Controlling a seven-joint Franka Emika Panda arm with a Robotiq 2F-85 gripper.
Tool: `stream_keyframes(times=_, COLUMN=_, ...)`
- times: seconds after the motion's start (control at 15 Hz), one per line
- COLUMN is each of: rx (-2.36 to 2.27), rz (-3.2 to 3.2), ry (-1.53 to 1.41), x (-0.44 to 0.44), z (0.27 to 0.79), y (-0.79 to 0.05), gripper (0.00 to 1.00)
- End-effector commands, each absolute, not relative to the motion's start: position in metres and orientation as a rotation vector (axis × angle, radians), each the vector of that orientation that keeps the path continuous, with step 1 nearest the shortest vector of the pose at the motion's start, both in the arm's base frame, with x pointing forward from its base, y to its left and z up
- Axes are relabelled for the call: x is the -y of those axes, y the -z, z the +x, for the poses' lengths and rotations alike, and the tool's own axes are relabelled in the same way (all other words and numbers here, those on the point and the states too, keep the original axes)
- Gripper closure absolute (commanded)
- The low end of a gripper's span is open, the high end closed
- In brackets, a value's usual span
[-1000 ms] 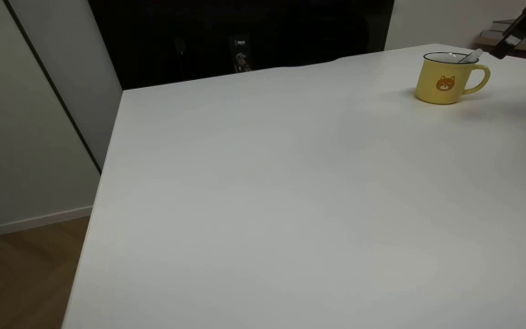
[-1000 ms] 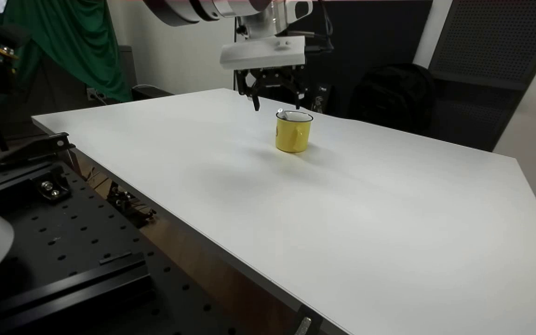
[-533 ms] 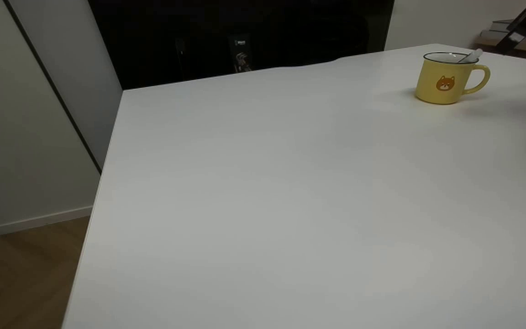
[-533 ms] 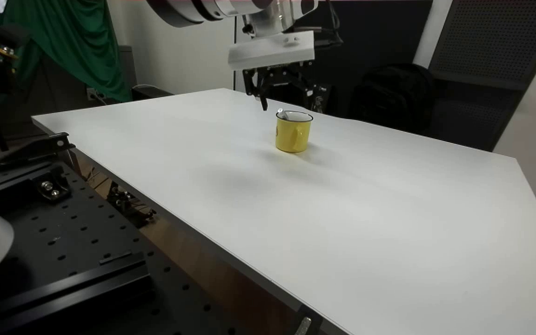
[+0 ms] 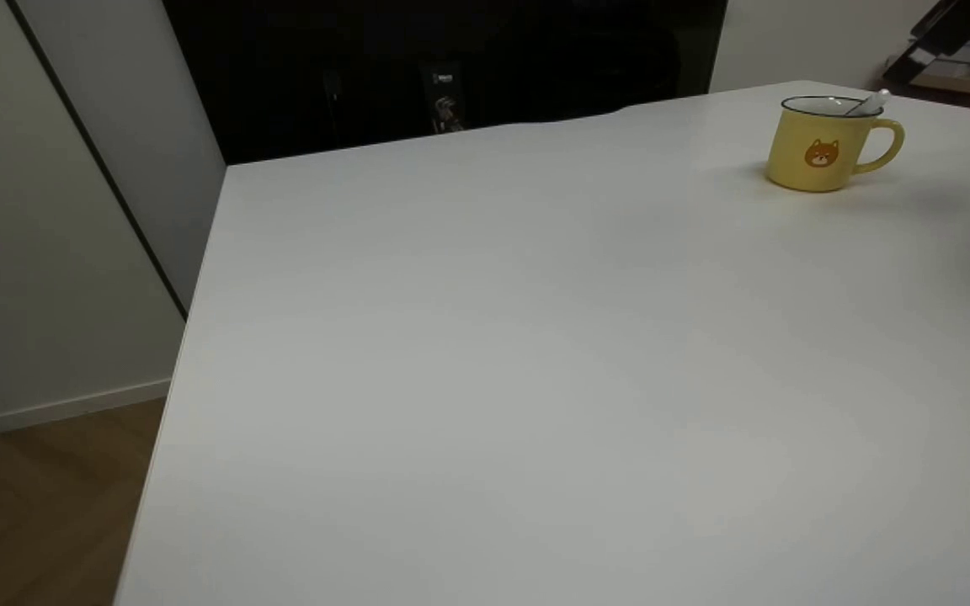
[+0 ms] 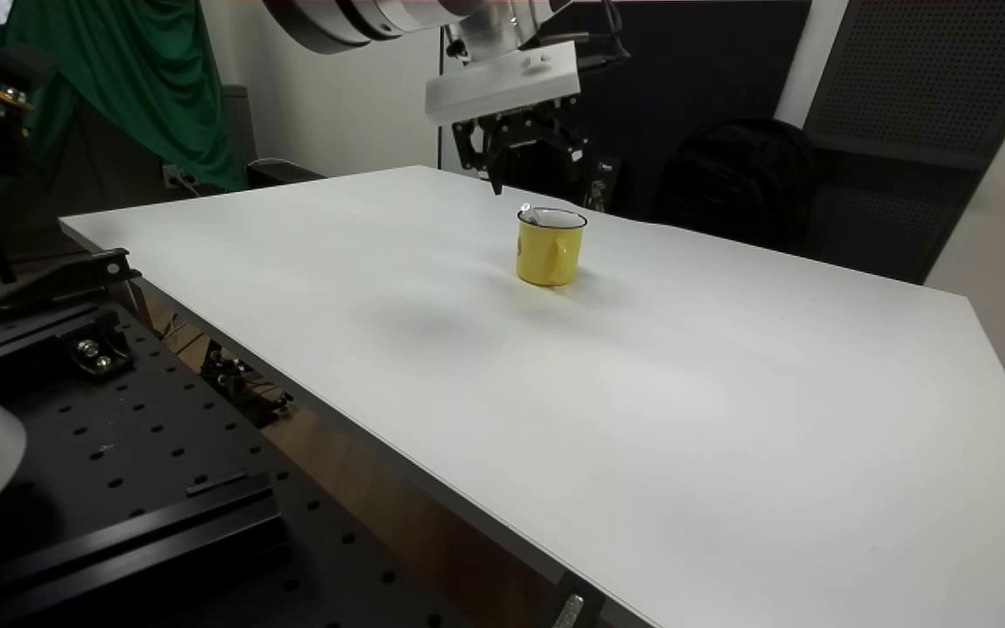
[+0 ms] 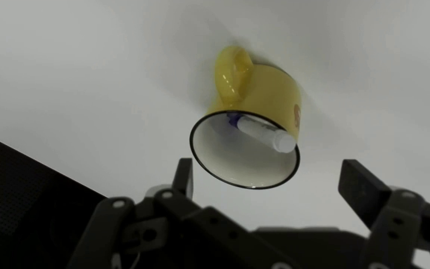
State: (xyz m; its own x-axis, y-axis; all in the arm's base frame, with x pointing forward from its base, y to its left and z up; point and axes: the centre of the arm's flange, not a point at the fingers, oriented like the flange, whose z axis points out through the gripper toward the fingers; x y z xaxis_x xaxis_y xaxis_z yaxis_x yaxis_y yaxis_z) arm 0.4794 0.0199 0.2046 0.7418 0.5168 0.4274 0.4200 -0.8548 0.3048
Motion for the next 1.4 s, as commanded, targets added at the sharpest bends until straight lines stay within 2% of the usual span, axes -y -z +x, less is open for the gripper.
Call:
stream_keyframes(times=0.0, rx=-0.766, rz=2.709, ry=-0.791, x=-0.029, z=0.476, y=-0.189, gripper=0.00)
stream_keyframes(times=1.33, rx=-0.760, rz=2.699, ry=-0.763, x=-0.025, z=0.479, y=-0.166, gripper=0.00)
